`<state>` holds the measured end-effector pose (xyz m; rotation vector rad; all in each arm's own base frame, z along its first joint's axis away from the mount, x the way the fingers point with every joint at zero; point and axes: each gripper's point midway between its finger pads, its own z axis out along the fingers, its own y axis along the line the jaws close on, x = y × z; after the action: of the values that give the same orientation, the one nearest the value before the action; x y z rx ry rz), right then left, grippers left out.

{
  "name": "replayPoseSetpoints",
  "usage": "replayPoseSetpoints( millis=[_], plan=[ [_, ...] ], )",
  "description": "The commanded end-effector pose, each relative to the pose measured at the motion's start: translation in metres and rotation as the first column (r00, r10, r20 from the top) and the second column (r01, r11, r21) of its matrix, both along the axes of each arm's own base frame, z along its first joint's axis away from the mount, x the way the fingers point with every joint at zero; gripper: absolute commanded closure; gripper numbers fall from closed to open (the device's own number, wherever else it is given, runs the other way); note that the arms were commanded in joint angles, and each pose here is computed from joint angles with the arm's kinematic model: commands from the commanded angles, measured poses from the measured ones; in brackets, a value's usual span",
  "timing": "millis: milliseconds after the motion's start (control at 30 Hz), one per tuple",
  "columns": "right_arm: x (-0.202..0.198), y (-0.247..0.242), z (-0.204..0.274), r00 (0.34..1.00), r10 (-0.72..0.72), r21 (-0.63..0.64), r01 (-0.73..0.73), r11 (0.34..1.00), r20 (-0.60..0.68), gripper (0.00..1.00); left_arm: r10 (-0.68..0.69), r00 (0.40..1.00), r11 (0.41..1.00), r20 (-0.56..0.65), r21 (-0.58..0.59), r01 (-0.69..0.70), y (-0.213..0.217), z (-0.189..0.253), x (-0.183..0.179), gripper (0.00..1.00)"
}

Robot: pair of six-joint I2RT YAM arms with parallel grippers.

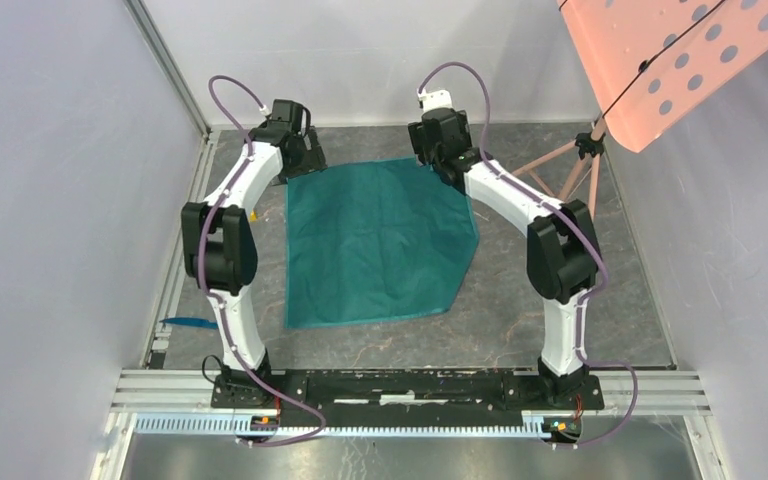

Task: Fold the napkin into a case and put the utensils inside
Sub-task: Flatten out the crumpled napkin at the center of the board, then smooth out the napkin at the center of the board.

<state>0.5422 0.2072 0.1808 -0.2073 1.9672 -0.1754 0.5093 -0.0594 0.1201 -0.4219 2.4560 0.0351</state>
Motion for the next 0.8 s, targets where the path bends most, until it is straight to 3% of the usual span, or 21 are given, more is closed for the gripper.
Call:
replayPoseSetpoints(
  millis=[0,133,267,433,567,700,767],
  plan=[
    [-0.047,-0.003,0.013,0.988,0.075,0.011,-0.074,0.997,-0.131,0.15,-0.114,0.979,0.974,0.168,-0.177,0.144,-0.033,0.073,-0.04,0.0],
    [-0.103,0.012,-0.006,0.959,0.208,0.12,-0.187,0.975,-0.191,0.15,-0.191,0.965,0.933,0.182,-0.273,0.236,-0.051,0.08,-0.081,0.0],
    [-0.17,0.039,-0.038,0.887,0.388,0.249,-0.328,0.911,-0.25,0.14,-0.28,0.944,0.864,0.173,-0.384,0.327,-0.071,0.069,-0.13,0.0],
    [-0.238,0.048,-0.066,0.799,0.531,0.422,-0.393,0.817,-0.283,0.13,-0.302,0.936,0.788,0.18,-0.506,0.351,-0.084,0.048,-0.196,0.0],
    [-0.275,0.047,-0.081,0.751,0.589,0.489,-0.411,0.77,-0.297,0.14,-0.275,0.943,0.712,0.188,-0.619,0.331,-0.099,0.023,-0.238,0.0],
    [-0.309,0.04,-0.103,0.714,0.604,0.493,-0.406,0.77,-0.355,0.19,-0.245,0.961,0.728,0.129,-0.631,0.27,-0.103,-0.01,-0.262,0.0],
    [-0.314,0.024,-0.113,0.741,0.542,0.43,-0.371,0.823,-0.397,0.2,-0.21,0.974,0.759,0.082,-0.615,0.215,-0.096,-0.027,-0.269,0.0]
  ],
)
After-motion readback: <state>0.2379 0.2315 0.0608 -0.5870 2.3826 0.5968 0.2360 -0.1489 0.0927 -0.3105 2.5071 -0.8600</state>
